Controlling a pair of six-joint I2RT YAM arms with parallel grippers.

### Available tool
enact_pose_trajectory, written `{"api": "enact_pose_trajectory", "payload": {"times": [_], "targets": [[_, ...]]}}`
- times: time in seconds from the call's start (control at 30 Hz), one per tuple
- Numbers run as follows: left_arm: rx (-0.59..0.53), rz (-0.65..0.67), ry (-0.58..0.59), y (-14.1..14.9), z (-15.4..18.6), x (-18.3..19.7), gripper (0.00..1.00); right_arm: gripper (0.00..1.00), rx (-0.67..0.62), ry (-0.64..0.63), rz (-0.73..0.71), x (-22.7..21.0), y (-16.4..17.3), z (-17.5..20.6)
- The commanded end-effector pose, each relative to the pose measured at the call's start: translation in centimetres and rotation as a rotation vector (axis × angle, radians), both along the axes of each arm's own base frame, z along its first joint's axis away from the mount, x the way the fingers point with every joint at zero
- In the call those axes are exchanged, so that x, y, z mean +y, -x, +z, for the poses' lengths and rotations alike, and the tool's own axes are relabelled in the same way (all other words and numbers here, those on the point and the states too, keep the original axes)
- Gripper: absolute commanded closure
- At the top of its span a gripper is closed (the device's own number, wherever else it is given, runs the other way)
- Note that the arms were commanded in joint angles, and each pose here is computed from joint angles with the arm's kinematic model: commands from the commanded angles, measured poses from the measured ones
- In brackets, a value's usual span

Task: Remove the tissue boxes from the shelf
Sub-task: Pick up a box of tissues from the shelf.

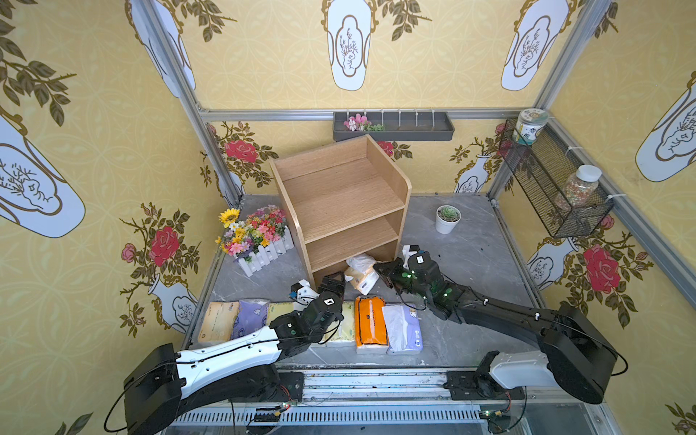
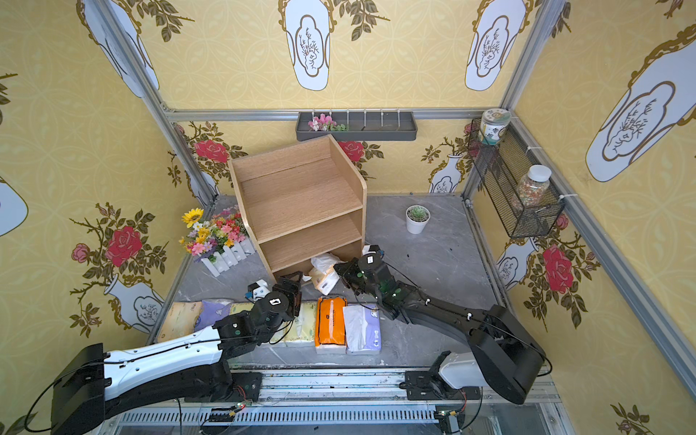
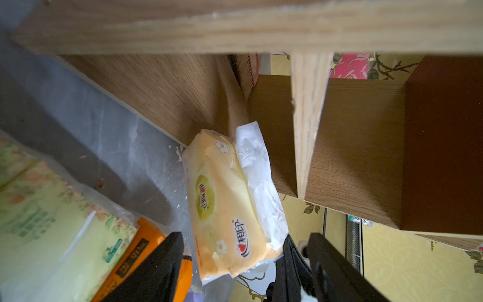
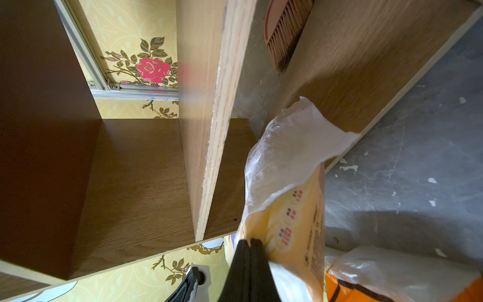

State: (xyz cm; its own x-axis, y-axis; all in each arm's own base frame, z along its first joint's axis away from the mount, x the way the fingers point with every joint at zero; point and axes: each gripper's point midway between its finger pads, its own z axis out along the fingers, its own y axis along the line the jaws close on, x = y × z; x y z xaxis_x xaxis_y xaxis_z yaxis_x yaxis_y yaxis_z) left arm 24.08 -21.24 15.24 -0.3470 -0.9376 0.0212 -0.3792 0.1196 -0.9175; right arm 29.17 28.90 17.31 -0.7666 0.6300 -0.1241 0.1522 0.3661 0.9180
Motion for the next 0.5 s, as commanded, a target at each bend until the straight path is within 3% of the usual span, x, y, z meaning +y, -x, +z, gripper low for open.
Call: {"api": "enact_pose_trajectory", "payload": {"times": [0.0, 0.33, 0.47], "targets": [[-0.018, -0.020, 0.077, -0.2, 0.8, -1.1, 0.19, 1.00, -0.019, -0.014, -0.002, -0.4, 0.3, 0.8], [0.045, -0.045, 0.225, -0.1, 0.7, -3.2, 0.15, 1.00, -0.047, -0.086, -0.010, -2.0, 1.5, 3.8], [0.014, -0.089, 0.313, -0.2, 2.3, -4.8, 0.09, 1.00, -0.068, -0.114, -0.032, -3.4, 2.1, 5.5]]}}
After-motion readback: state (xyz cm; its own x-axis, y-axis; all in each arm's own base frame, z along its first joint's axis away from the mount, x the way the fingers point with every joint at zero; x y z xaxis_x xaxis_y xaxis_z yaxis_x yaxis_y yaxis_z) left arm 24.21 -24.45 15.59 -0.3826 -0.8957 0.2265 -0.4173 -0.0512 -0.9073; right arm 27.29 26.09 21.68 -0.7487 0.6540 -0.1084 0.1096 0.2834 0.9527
